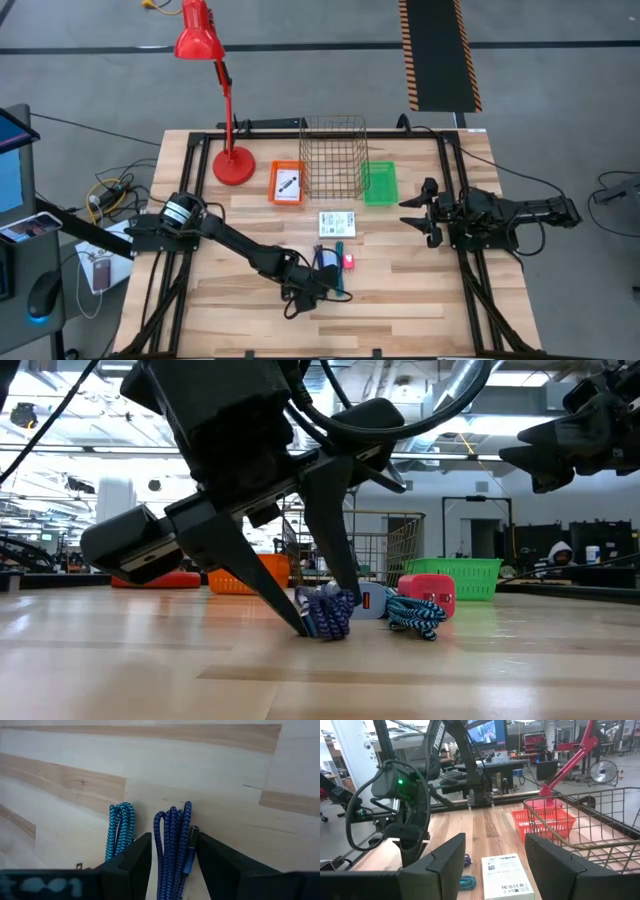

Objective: Pick and place items into bin
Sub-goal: Put the violet charger cable into the wire basket

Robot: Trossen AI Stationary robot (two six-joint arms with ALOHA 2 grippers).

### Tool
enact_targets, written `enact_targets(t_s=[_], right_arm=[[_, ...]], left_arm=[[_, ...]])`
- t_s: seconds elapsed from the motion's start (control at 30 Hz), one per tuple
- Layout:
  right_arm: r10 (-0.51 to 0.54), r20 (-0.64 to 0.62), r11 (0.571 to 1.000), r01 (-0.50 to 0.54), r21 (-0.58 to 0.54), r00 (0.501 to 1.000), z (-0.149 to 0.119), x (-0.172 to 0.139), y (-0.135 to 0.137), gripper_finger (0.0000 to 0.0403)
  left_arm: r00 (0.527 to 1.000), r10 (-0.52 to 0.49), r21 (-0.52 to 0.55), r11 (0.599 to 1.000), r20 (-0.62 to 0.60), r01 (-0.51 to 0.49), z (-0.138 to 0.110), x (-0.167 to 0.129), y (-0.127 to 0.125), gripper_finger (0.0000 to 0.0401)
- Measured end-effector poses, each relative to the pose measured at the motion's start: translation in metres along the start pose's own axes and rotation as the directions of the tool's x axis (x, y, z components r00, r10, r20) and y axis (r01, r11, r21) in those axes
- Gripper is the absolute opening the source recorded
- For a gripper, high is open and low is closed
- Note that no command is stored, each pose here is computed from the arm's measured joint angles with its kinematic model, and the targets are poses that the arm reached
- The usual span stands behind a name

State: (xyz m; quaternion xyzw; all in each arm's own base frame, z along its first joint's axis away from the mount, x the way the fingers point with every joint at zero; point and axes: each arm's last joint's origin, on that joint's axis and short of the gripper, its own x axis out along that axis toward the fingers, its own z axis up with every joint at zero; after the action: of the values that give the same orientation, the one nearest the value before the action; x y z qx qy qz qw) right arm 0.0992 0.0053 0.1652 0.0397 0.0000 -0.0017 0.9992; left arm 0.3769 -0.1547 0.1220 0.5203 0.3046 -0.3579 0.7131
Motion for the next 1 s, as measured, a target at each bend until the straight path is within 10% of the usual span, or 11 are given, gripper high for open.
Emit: enact_targets(t_s=[0.33, 0.73, 1.0], right_arm=[[0.0, 0.0, 1.0, 0.0, 0.0, 1.0, 0.0, 0.0, 0.0, 0.0198], [0.0, 0.001, 1.0, 0.0, 0.0, 1.0, 0.0, 0.0, 0.0, 0.0198], [0.0, 0.001, 1.0, 0.0, 0.0, 1.0, 0.0, 0.0, 0.0, 0.0198]], left_arm=[[1.0, -0.017, -0.053, 0.998, -0.011, 0.017, 0.003, 0.001, -0.005, 0.0136], [0.994, -0.019, -0.16, 0.987, -0.105, 0.002, 0.013, -0.002, -0.017, 0.0014], [0.984, -0.007, -0.17, 0.985, -0.176, -0.023, 0.027, -0.011, -0.029, 0.003]])
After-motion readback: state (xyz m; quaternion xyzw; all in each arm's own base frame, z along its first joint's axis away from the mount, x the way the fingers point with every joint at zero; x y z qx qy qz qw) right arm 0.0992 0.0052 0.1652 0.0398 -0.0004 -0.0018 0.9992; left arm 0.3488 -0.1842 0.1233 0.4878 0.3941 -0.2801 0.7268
